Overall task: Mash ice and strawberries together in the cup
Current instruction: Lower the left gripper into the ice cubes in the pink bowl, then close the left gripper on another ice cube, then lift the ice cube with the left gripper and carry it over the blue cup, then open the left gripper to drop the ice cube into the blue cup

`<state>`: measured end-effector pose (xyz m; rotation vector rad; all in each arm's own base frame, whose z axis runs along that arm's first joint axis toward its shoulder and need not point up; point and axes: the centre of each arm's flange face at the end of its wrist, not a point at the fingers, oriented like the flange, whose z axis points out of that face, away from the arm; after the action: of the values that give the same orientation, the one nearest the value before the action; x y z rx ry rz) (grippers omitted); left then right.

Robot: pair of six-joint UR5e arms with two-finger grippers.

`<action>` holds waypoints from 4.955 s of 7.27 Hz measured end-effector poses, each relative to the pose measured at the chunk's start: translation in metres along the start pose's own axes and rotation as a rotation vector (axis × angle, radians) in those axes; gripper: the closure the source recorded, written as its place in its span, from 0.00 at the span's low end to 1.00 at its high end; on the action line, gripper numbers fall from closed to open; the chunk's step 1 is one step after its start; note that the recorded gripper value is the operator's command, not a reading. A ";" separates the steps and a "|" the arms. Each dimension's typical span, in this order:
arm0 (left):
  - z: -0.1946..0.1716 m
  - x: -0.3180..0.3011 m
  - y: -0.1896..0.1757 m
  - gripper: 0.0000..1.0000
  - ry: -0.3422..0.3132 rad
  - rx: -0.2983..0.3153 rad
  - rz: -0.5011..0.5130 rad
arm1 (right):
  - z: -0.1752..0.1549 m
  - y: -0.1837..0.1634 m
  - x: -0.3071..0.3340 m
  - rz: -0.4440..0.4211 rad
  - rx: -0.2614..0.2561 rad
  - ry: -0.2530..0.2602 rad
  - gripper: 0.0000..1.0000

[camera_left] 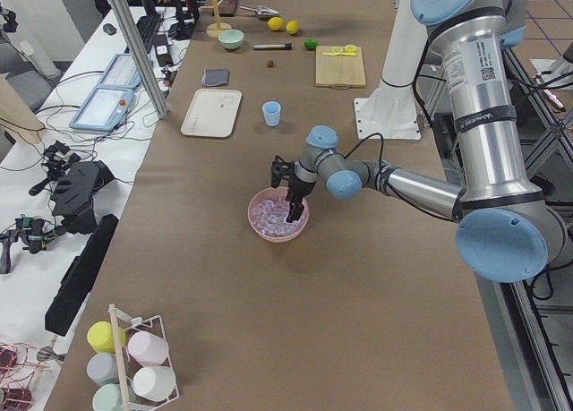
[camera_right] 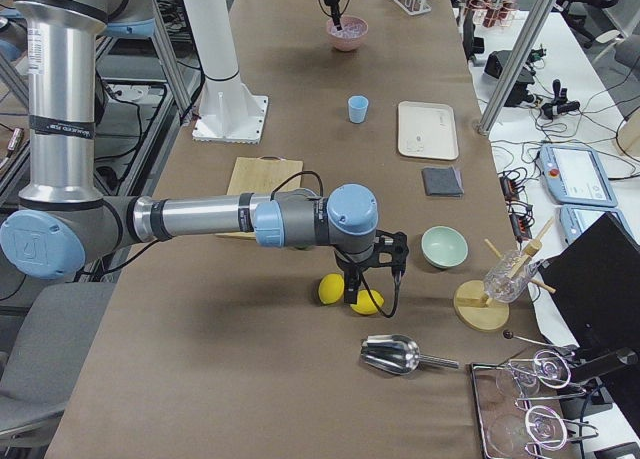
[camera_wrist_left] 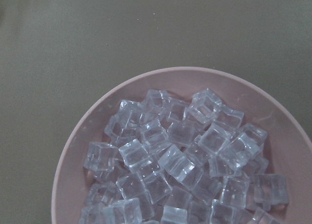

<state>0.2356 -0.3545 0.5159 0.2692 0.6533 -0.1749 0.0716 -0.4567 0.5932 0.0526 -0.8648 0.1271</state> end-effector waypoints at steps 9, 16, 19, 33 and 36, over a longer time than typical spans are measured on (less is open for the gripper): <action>0.019 -0.001 0.018 0.49 -0.027 -0.041 0.068 | 0.000 0.000 0.000 0.000 0.001 0.001 0.00; 0.014 -0.001 0.012 1.00 -0.016 -0.034 0.107 | -0.001 -0.001 0.000 0.000 0.002 0.003 0.00; -0.016 -0.033 -0.045 1.00 0.006 0.034 0.092 | -0.001 -0.001 -0.001 -0.001 0.002 0.002 0.00; -0.052 0.460 -0.100 1.00 0.421 0.138 -0.130 | 0.002 -0.001 -0.005 -0.011 -0.005 -0.002 0.00; -0.052 0.460 -0.088 1.00 0.423 0.132 -0.113 | 0.004 -0.002 -0.006 -0.011 -0.008 -0.002 0.00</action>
<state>0.5442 -0.4575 0.1745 0.4018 1.0797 -0.2733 0.0654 -0.4598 0.5910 0.0505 -0.8671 0.1133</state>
